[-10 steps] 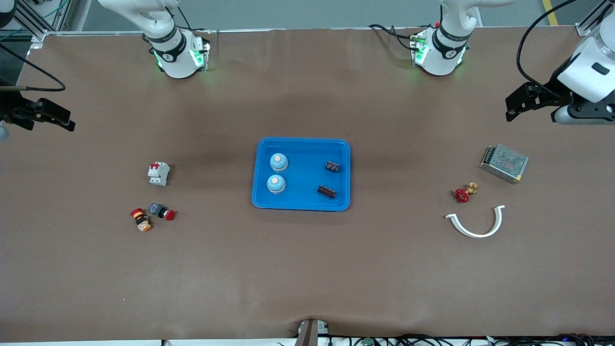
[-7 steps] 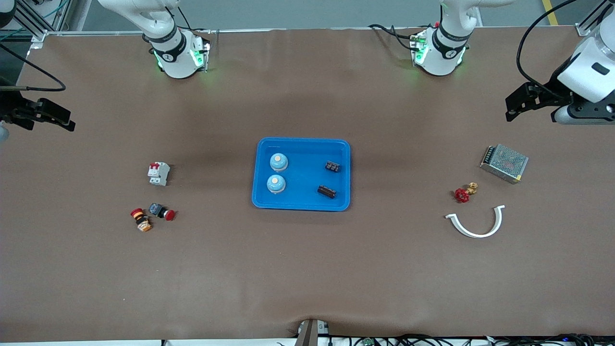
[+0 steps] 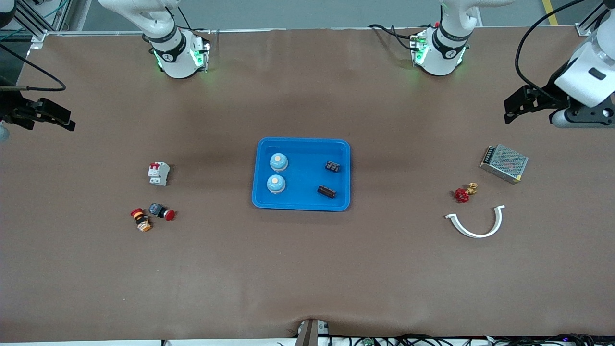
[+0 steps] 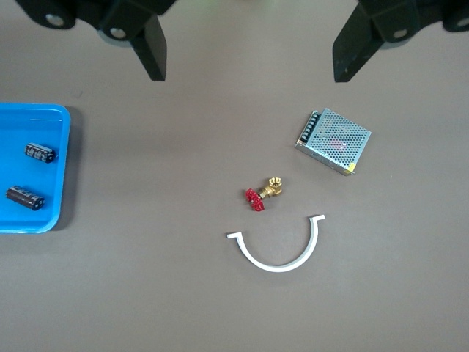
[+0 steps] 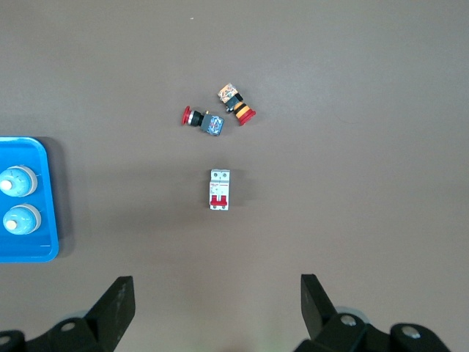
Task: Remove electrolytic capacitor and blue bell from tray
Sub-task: 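Reach both grippers toward the blue tray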
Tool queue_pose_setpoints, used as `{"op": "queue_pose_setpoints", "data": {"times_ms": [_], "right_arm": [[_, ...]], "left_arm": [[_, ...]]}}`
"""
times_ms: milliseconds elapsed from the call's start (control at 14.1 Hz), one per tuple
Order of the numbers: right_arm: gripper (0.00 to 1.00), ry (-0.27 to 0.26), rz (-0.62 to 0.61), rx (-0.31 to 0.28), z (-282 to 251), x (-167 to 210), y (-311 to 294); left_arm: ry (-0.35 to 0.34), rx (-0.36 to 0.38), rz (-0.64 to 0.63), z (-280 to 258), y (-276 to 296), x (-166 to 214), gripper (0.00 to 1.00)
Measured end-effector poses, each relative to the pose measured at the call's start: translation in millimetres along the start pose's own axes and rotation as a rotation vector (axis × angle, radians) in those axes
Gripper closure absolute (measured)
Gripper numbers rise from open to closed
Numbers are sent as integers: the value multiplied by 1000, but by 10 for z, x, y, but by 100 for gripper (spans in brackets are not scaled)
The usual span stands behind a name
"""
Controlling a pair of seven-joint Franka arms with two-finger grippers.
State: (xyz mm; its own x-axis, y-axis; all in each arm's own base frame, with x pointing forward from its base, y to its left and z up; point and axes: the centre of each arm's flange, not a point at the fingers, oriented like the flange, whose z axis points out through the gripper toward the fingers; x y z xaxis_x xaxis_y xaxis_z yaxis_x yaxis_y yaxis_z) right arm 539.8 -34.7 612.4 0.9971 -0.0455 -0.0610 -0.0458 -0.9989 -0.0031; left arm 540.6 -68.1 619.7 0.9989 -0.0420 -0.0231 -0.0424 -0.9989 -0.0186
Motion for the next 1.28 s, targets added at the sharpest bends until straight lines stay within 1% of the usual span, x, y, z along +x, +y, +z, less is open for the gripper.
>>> {"op": "queue_pose_setpoints", "data": {"times_ms": [142, 284, 426, 497, 639, 851, 993, 1277], "right_arm": [[0, -9, -1, 3, 36, 7, -10], [0, -34, -3, 19, 151, 17, -106], [0, -55, 31, 45, 294, 32, -390], [0, -57, 48, 51, 358, 50, -588], [0, -55, 78, 44, 495, 81, -1038], [0, -46, 111, 35, 712, 118, -1641], [0, -37, 128, 41, 851, 138, -1960], [0, -14, 197, 63, 1218, 194, -2554]], "left_arm": [[-27, 0, 7, 149, 38, 77, 0], [-55, 1, 18, 296, 99, 137, 0], [-75, 2, 36, 470, 198, 181, 0], [-78, 2, 49, 572, 272, 194, 0], [-78, 2, 67, 828, 443, 208, 0], [-77, 5, 19, 1209, 767, 173, 0], [-82, 6, -20, 1390, 1009, 147, 0], [-86, -1, -155, 1737, 1424, 135, 0]]}}
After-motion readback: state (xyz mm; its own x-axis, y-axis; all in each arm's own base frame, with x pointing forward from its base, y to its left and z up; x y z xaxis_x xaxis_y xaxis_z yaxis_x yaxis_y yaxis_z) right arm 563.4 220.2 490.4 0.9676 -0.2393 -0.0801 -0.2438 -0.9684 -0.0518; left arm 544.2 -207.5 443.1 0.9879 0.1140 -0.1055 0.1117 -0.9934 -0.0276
